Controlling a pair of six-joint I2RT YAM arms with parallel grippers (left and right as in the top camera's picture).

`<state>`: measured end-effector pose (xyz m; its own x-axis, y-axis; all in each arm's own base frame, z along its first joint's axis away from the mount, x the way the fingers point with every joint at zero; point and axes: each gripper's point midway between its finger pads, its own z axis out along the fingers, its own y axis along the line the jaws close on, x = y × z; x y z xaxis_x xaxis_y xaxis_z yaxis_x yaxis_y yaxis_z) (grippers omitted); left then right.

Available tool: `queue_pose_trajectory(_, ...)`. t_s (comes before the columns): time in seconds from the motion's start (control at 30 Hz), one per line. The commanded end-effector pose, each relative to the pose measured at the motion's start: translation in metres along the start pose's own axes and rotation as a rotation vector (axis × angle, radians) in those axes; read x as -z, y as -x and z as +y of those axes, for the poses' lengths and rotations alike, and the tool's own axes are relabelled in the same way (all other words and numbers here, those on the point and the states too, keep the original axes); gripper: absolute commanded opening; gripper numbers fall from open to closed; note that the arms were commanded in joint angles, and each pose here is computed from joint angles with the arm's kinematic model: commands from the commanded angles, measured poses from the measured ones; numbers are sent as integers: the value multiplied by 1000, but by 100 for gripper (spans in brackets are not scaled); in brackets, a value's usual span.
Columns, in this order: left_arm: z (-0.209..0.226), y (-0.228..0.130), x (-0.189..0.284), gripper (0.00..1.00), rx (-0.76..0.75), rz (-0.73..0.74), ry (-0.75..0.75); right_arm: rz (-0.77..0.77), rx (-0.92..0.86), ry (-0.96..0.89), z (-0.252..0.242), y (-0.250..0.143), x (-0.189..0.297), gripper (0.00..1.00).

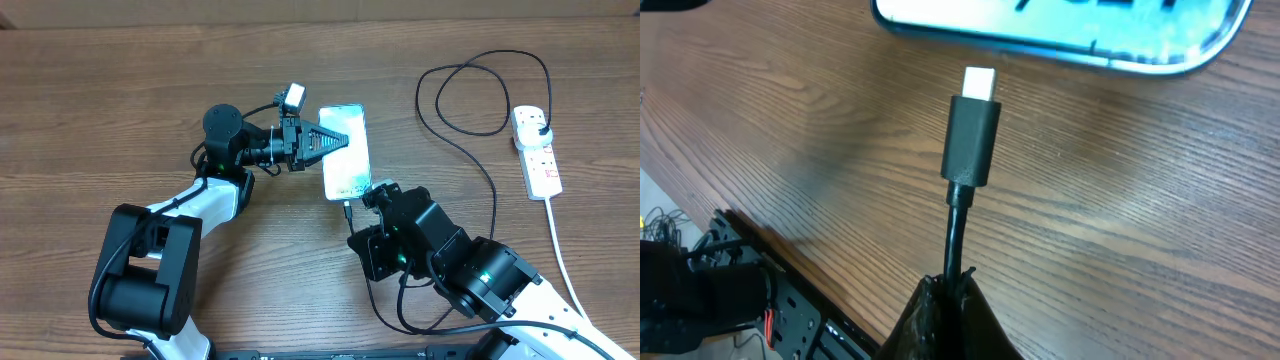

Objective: Plug charger to phone and switch on socket
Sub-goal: 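Hold the phone upright with the left gripper, align plug below its port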

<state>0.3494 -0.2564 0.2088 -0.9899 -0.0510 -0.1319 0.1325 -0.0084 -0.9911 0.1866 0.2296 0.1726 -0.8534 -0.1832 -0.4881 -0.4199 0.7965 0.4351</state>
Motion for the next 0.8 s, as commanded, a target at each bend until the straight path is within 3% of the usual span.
queue_pose_trajectory(0.0, -9, 5, -2, 4, -81, -20, -7, 1, 19, 10, 3, 0, 2, 4)
queue_pose_trajectory(0.77, 0, -3, -2, 4, -10, 20, 12, -21, 12, -33, -4, 4, 2, 4)
